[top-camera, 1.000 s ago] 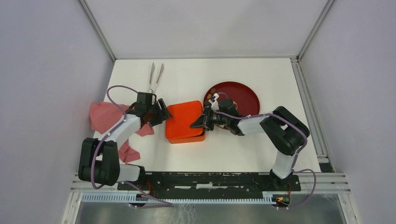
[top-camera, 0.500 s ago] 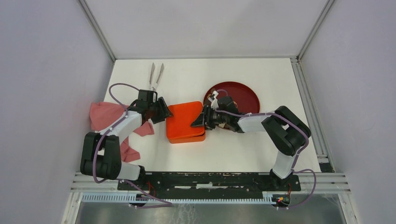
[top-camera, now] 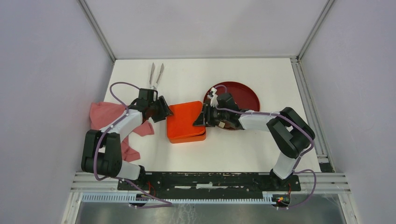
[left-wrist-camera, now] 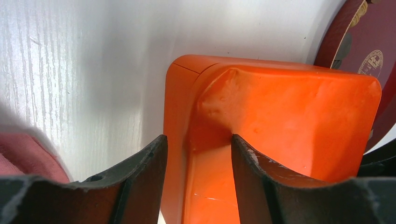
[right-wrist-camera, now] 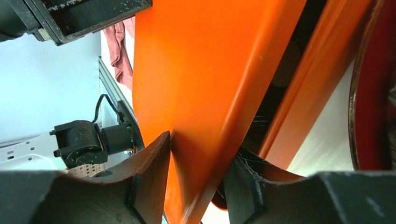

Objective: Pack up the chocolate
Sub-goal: Close the box lid on the packing box.

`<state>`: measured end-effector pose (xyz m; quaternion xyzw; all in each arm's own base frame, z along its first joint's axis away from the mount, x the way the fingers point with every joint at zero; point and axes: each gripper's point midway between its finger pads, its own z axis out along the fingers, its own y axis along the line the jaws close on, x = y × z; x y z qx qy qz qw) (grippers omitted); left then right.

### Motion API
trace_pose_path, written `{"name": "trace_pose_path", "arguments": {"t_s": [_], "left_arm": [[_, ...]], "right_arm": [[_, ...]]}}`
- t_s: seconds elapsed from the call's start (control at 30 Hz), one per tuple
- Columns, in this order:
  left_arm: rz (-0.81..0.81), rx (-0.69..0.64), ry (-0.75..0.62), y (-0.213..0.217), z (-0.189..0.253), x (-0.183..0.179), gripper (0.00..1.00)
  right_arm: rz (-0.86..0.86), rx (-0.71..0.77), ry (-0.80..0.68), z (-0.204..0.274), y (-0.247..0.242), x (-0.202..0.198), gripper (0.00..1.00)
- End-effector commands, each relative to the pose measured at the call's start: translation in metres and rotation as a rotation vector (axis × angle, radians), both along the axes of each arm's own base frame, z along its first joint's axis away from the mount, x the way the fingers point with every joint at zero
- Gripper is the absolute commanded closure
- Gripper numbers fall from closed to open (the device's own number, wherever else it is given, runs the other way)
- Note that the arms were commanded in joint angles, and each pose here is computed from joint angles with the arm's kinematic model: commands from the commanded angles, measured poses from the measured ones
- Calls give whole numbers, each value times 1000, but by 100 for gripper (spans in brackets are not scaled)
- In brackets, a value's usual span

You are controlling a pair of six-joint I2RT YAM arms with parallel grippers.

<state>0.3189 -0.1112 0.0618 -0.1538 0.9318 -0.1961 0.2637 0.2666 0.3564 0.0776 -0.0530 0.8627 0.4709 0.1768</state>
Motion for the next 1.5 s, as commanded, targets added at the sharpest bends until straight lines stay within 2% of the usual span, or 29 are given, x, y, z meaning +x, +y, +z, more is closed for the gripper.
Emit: {"name": "trace_pose_path", "arguments": {"t_s": [0.0, 0.73, 0.87, 1.0, 1.13, 1.2, 1.23, 1.33, 1.47], "left_arm": [[-35, 117, 117, 17, -32, -24, 42], [-49, 127, 154, 16, -40, -27, 43], [-54, 128, 161, 15, -42, -28, 43], [-60, 128, 162, 14, -43, -28, 43], [-66, 130, 166, 12, -44, -28, 43], [-71, 132, 174, 11, -46, -29, 42], [-73, 133, 178, 10, -48, -29, 42], [-81, 135, 186, 8, -50, -29, 42], [-85, 137, 195, 7, -52, -30, 42]], "right_arm": [[-13, -52, -108, 13, -10, 14, 48], [-1, -264, -274, 4, -77, 24, 43], [12, -294, -349, 12, -86, 30, 44], [107, -314, -571, 42, -84, 44, 50], [397, -232, -923, 89, -60, 40, 55], [516, -251, -1062, 99, -49, 37, 66], [556, -271, -1108, 104, -43, 38, 76], [616, -328, -1141, 110, -29, 52, 92], [624, -423, -1160, 130, -16, 84, 97]]}}
